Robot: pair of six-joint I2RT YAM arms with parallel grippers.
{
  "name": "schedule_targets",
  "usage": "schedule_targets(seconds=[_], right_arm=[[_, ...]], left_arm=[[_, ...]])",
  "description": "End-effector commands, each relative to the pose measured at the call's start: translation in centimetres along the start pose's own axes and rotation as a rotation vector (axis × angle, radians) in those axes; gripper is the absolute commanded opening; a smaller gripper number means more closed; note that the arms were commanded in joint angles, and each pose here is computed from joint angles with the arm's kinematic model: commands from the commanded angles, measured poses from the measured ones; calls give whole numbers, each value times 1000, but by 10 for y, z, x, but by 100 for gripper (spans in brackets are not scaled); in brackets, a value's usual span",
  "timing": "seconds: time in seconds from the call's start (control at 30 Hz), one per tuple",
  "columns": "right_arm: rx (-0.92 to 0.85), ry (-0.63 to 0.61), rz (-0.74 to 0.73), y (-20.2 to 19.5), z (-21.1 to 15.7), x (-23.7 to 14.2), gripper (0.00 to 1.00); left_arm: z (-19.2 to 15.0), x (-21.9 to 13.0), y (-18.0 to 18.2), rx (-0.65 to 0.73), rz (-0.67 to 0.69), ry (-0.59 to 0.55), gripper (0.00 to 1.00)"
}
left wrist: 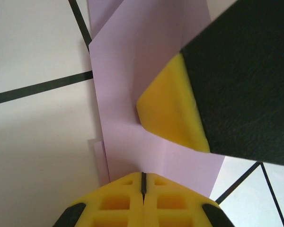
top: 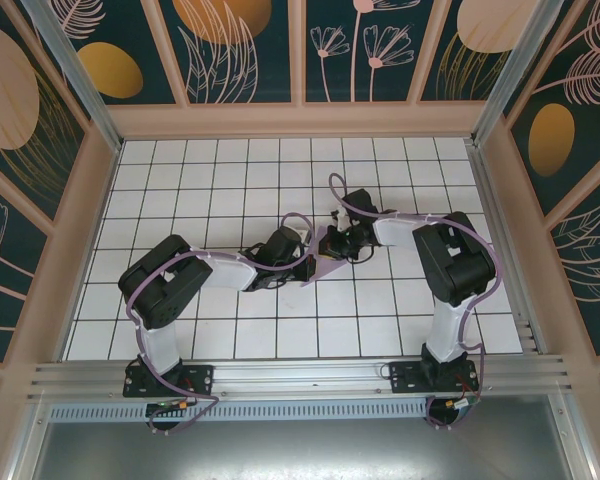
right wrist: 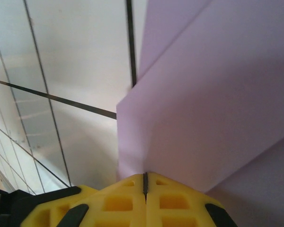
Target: Fold a paper plane with a square sheet of paper (pick it up from the middle)
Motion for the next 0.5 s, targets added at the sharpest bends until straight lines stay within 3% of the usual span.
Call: schedule_targets(seconds=[0.0,0.47], right_arm=[[14,4,-29,-12,-6,3,0],[23,-52,-21,-29,-8,-10,0]], left_arm=[[-37,7,38,-13,133,166,0],[-43,4,44,-24,126,178,0]])
Point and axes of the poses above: each hand's point on the last joint's axis, 136 mm out from that joint toward the fingers, its own x axis out along the fingers, its own y axis along the line the jaws close on, z = x × y, the point moved 8 cm from there along -x, back along the fingers, and after that the axes turned 14 degrees about -x, right-handed, at the moved point
